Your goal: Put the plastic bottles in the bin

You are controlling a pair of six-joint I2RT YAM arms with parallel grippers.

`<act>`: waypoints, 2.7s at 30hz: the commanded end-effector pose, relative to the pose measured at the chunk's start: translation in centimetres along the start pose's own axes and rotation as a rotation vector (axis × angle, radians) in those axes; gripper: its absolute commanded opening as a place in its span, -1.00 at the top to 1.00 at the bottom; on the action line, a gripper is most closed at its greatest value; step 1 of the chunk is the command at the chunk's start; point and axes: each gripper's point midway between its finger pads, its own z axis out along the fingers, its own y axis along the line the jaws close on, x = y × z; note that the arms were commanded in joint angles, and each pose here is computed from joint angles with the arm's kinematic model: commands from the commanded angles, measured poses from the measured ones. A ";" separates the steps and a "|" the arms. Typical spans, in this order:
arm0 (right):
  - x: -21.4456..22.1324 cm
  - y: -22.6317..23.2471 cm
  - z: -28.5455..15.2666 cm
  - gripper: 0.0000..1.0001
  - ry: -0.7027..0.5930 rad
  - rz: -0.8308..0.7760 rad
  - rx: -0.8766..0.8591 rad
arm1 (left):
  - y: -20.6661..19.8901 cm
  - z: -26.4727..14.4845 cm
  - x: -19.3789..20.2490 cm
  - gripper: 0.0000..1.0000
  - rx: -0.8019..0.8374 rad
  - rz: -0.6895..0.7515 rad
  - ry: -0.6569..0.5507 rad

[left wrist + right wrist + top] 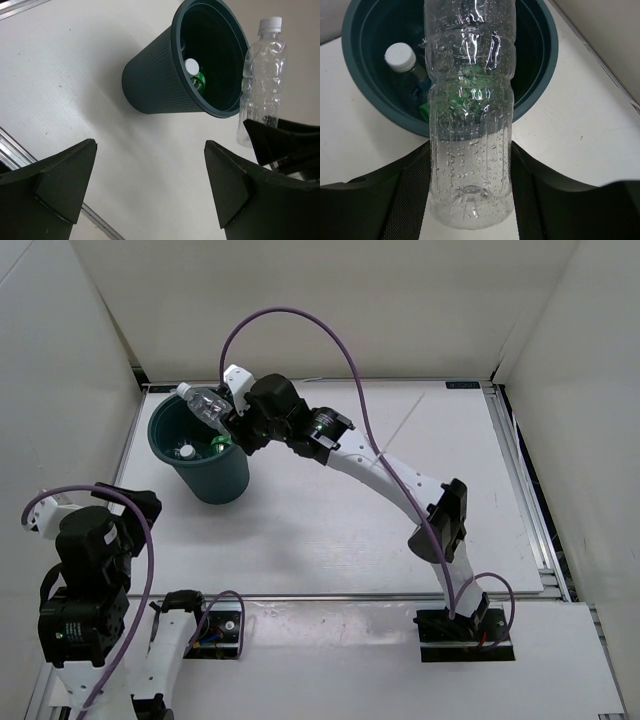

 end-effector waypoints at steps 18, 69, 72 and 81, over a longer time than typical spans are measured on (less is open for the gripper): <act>-3.2 -1.2 -1.2 0.23 -0.097 0.024 0.055 | 0.1 -0.5 -0.2 -1.00 -0.019 0.092 0.030; -1.0 -4.5 -12.0 -1.00 -0.053 0.574 0.195 | 1.4 2.8 4.6 -1.00 -0.060 0.102 0.173; 0.9 -4.4 -15.1 -1.00 0.064 0.567 0.095 | 1.9 3.8 4.2 -1.00 -0.060 0.077 0.110; 6.3 -6.3 -21.1 -1.00 0.148 0.741 -0.048 | 2.4 7.5 2.4 -1.00 -0.179 0.221 0.020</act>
